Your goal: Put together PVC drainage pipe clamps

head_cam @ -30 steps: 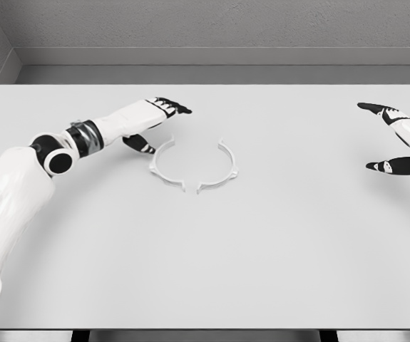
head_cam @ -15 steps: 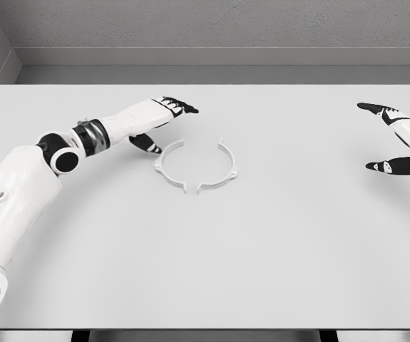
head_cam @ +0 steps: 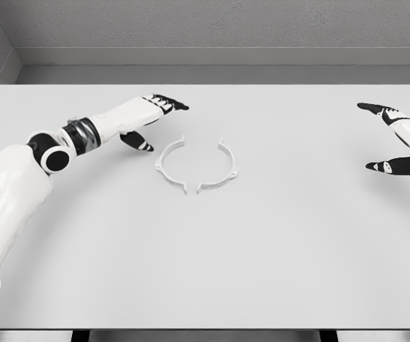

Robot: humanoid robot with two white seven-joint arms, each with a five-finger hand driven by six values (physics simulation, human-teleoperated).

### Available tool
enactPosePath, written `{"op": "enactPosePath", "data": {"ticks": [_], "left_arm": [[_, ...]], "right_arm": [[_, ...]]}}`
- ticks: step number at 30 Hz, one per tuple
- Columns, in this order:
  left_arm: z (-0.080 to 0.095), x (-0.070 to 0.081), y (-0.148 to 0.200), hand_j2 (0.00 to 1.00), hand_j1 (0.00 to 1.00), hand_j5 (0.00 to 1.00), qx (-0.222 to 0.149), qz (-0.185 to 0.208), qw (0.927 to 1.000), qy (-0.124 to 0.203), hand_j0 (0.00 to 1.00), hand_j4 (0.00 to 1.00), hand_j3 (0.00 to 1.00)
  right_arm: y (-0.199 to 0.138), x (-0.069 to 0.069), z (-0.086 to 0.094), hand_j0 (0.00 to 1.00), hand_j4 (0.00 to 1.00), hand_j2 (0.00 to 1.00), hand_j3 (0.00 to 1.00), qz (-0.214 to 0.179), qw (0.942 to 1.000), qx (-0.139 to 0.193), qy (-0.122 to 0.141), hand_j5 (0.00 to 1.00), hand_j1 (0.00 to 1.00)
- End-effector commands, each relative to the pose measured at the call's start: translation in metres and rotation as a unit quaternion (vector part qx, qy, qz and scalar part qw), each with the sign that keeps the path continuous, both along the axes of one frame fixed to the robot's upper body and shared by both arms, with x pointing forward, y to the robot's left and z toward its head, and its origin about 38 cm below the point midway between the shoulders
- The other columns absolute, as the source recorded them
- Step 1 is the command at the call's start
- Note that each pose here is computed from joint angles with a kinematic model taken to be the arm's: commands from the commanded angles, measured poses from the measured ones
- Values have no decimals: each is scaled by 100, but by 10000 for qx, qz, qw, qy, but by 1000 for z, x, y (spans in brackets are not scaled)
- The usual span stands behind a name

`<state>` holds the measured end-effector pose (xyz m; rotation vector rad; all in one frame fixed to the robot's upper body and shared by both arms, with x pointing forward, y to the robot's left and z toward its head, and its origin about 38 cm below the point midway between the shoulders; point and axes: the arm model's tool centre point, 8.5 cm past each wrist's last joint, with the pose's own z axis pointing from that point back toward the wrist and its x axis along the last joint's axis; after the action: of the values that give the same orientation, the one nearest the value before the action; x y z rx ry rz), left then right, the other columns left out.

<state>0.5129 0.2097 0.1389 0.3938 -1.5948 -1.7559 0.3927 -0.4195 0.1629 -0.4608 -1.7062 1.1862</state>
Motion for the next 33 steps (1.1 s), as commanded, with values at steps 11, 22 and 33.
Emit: {"op": "enactPosePath", "data": {"ticks": [11, 22, 33], "left_arm": [[7, -14, 5, 100, 100, 100, -17, -137, 9997, -181, 100, 100, 100], [-10, -22, 6, 100, 100, 100, -15, -127, 9999, -1, 100, 100, 100], [-15, -24, 6, 100, 100, 100, -3, -135, 9999, 37, 100, 100, 100]], "right_arm": [[-2, -1, -1, 100, 100, 100, 100, -29, 10000, 27, 28, 100, 100], [-2, -2, -2, 100, 100, 100, 100, -27, 10000, 19, 37, 100, 100], [-5, -1, -4, 100, 100, 100, 100, -63, 10000, 22, 68, 100, 100]]}}
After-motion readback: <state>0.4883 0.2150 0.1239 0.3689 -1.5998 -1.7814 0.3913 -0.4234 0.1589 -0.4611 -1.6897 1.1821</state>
